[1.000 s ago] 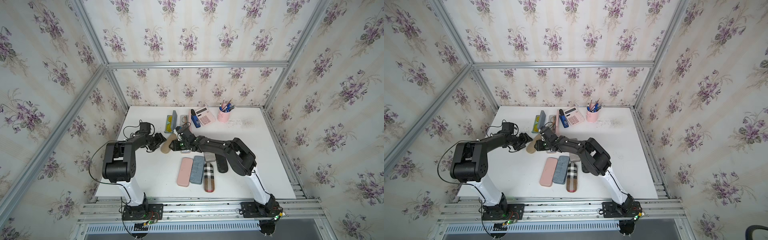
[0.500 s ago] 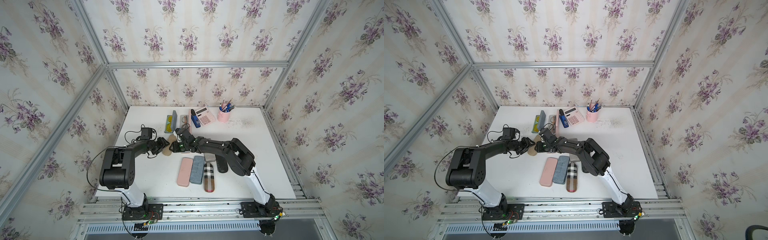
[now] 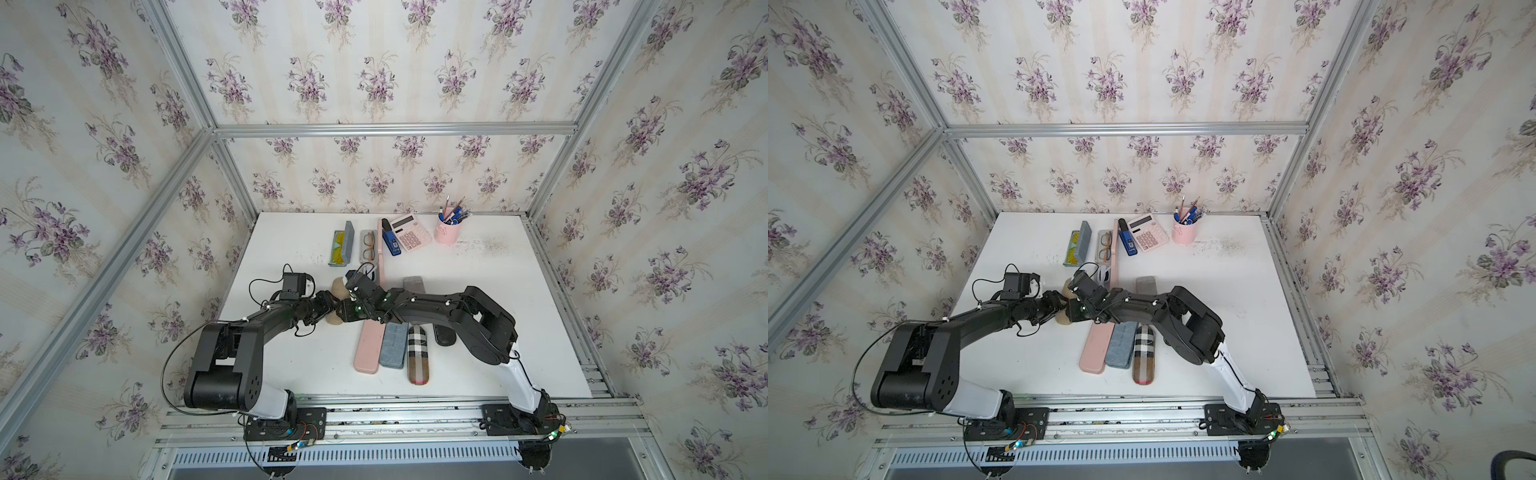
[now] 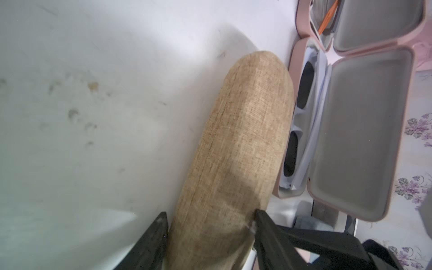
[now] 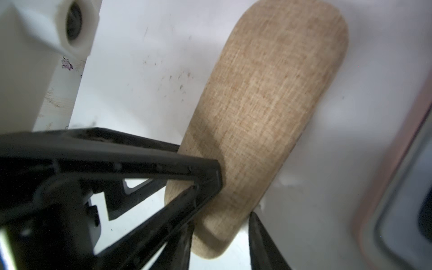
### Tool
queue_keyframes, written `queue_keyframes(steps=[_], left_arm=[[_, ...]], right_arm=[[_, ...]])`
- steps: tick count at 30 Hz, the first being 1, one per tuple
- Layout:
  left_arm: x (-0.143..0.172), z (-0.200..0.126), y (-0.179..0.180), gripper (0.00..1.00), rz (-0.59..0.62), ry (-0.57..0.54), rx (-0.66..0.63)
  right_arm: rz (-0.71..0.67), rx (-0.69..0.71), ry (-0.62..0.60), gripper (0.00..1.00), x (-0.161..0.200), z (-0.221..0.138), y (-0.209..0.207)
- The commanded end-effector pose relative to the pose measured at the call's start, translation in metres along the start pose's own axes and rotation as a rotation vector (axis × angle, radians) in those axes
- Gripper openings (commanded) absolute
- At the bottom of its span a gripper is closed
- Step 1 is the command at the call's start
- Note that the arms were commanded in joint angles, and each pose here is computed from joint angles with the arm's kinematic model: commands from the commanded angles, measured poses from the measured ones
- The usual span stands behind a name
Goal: Close the glasses case
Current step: Move the glasses case to the center of the board.
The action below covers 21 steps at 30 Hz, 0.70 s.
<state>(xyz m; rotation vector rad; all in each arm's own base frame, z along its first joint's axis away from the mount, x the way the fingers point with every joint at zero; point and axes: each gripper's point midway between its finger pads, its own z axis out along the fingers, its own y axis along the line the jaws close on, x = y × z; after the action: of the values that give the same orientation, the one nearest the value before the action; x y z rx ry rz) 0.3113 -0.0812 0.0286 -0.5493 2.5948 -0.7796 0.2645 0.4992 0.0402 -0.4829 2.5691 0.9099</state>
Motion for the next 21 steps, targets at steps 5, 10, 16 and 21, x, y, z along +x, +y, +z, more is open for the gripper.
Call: queue_keyframes(steps=[5,10,16,21], left_arm=[[0.079,-0.009,0.003,0.6,-0.025,0.226,-0.033],[0.107,-0.018,0.013,0.6,-0.034,0.241,-0.038],[0.123,-0.043,0.013,0.61,-0.017,0.209,-0.028],[0.137,-0.05,0.015,0.61,-0.015,0.211,-0.019]], right_arm=[[-0.011,-0.058,0.041,0.38,0.039,-0.005,0.03],[0.003,-0.061,0.048,0.38,0.063,-0.011,0.035],[0.008,-0.074,0.042,0.38,0.082,-0.023,0.045],[0.001,-0.066,0.039,0.38,0.089,-0.028,0.049]])
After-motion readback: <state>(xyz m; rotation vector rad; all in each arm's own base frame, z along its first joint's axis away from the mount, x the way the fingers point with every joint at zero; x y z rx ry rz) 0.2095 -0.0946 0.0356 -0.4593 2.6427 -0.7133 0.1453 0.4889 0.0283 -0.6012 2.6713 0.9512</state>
